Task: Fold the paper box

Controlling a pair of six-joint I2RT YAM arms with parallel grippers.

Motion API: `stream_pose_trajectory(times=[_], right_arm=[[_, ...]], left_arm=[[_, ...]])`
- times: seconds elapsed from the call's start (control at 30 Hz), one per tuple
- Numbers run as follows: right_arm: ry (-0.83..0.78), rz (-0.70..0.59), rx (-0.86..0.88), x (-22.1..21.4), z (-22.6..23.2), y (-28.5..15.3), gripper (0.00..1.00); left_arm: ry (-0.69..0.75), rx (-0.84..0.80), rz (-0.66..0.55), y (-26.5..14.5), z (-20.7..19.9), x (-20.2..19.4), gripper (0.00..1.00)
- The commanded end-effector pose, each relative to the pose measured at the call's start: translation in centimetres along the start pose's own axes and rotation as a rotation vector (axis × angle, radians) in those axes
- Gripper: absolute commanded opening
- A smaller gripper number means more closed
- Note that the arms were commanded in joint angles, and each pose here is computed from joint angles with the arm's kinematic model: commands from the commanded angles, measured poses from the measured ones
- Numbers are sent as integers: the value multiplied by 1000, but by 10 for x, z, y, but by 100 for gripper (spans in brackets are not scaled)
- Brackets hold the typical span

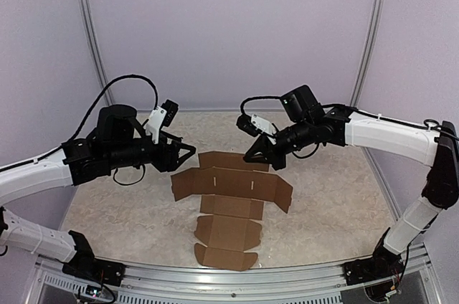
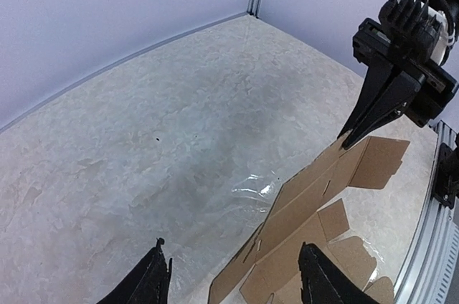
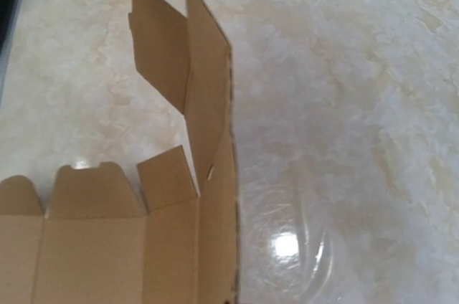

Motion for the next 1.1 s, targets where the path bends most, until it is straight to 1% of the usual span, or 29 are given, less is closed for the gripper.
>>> stream_pose_trajectory(times=[0.0, 0.07, 0.13, 0.17, 0.37, 0.47, 0.63, 0.73, 0.8, 0.83, 0.87, 1.0, 1.07], right_arm=[[32, -21, 29, 8, 17, -16, 0], [61, -29, 39, 9, 20, -18, 0], [76, -29, 33, 9, 20, -18, 0], [83, -28, 31, 8, 20, -19, 0], [93, -42, 45, 7, 25, -21, 0], [99, -51, 52, 7, 28, -22, 0], [104, -71, 49, 11, 28, -26, 0], [107, -78, 49, 13, 29, -26, 0], [109, -79, 48, 14, 29, -27, 0], [110, -78, 49, 14, 29, -27, 0], [112, -76, 50, 13, 29, -27, 0], [115, -76, 50, 14, 29, -27, 0], [118, -74, 49, 15, 29, -27, 0]], left_arm=[[152, -39, -15, 15, -13, -9, 58], [194, -61, -4, 20, -19, -13, 56], [214, -112, 20, 25, -26, -18, 48], [215, -132, 26, 27, -30, -18, 46], [190, -168, 39, 38, -34, -25, 46], [184, -173, 54, 43, -34, -29, 42], [179, -162, 60, 47, -33, -28, 29], [175, -166, 66, 49, -33, -29, 25], [176, -176, 38, 49, -36, -23, 21], [174, -183, 36, 49, -37, -23, 18], [170, -199, 35, 49, -40, -22, 13], [172, -210, 32, 49, -42, -21, 1], [174, -219, 27, 48, -44, -20, 0]])
Point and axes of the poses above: each gripper's point midway between its finger pads, its own y axis out along the fingers, its own z axis along the line the jaws close on, x = y × z, the point moved 1 cm from there along -y, back along the fingers, and after that the axes turned 2 degrees about -y, right-handed, at the moved point
